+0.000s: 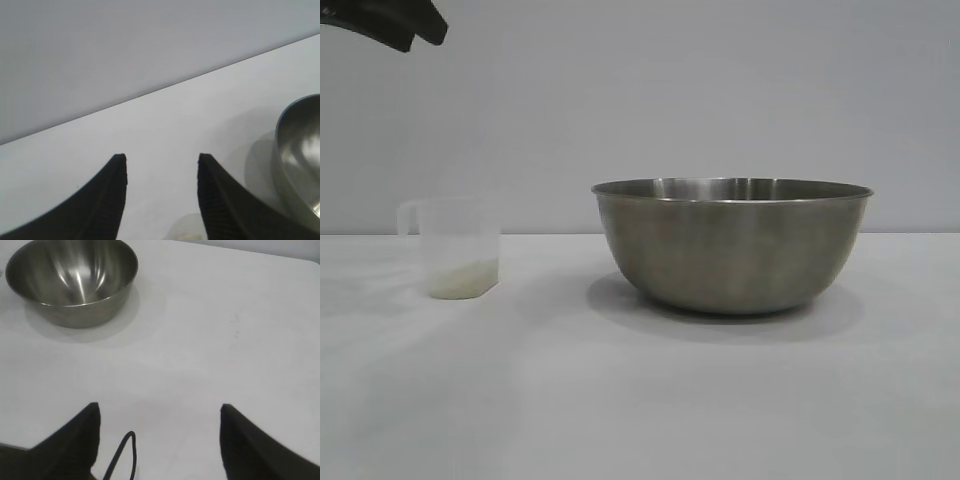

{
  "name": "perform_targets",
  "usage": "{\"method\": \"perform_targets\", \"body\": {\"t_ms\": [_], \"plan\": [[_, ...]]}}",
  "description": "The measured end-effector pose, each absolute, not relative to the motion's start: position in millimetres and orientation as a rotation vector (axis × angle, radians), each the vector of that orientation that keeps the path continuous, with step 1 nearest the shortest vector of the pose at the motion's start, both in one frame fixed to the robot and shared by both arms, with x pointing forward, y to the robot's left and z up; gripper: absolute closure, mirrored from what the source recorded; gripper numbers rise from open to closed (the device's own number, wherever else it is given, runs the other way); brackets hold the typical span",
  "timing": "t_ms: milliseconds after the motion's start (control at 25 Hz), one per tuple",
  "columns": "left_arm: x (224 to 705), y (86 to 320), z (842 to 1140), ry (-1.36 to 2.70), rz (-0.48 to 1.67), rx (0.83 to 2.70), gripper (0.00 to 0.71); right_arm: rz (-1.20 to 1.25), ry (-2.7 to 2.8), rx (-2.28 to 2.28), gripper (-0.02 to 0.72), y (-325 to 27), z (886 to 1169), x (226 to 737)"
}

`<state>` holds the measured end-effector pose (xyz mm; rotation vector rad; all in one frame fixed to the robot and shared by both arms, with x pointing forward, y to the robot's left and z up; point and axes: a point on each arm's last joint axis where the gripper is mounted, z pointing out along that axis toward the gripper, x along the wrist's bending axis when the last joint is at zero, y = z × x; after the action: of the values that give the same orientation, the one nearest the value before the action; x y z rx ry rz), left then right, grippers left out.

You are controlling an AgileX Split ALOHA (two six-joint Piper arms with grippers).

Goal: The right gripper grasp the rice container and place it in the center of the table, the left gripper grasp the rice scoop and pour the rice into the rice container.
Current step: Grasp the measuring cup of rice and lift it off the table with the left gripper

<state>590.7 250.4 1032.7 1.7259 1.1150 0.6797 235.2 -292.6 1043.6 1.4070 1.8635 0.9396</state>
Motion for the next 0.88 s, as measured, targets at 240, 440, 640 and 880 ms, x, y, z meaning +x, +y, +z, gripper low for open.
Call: {"method": "perform_targets", "body": {"t_ms": [240,440,640,880], "plan": [[589.9,248.3,1033.3,1.111,0.645,1.712,0.43,0.94,1.864,1.407,0.267,-292.6,1043.6,235.2],[592.1,249.8,1038.4,1.168,0.597,1.773,0.43,0.94,1.864,1.407,0.267,-292.6,1043.6,235.2],[598.7,261.6,1052.4,1.344,0.72,1.789,0.43,0.94,1.864,1.407,0.267,-292.6,1043.6,235.2],[593.2,242.9,1062.3,1.358,0.864,1.685,0.43,0.94,1.864,1.407,0.267,-292.6,1043.6,235.2]]}}
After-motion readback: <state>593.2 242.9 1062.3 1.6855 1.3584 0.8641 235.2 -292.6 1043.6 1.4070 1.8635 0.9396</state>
